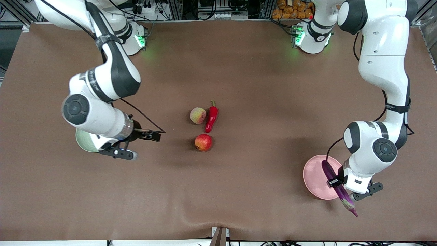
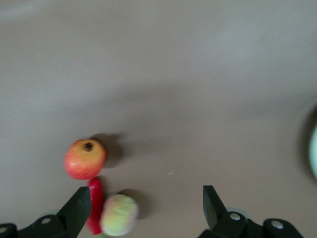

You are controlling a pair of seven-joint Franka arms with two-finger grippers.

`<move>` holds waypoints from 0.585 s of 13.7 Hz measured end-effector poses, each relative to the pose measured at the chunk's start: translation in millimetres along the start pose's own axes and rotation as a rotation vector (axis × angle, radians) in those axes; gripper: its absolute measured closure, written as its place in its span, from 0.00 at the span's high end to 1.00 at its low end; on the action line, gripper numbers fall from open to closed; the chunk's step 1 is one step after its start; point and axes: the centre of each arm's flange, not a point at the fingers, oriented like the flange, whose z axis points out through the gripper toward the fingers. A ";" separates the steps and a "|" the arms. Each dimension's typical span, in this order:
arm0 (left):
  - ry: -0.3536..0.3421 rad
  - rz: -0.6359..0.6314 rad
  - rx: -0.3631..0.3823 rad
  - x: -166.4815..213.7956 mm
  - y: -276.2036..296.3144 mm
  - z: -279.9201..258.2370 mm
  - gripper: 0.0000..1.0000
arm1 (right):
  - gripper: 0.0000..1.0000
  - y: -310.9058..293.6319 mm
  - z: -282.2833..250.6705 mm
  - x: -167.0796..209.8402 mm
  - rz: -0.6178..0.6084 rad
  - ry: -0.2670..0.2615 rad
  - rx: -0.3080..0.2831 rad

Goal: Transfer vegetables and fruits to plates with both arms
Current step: 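Lower the eggplant onto the pink plate while the right gripper grasps pomegranate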

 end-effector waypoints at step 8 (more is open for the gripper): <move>-0.122 0.134 0.029 3.9 -11.7 -19.3 0.37 | 1.00 -93.0 108.1 -37.6 0.127 -0.019 0.147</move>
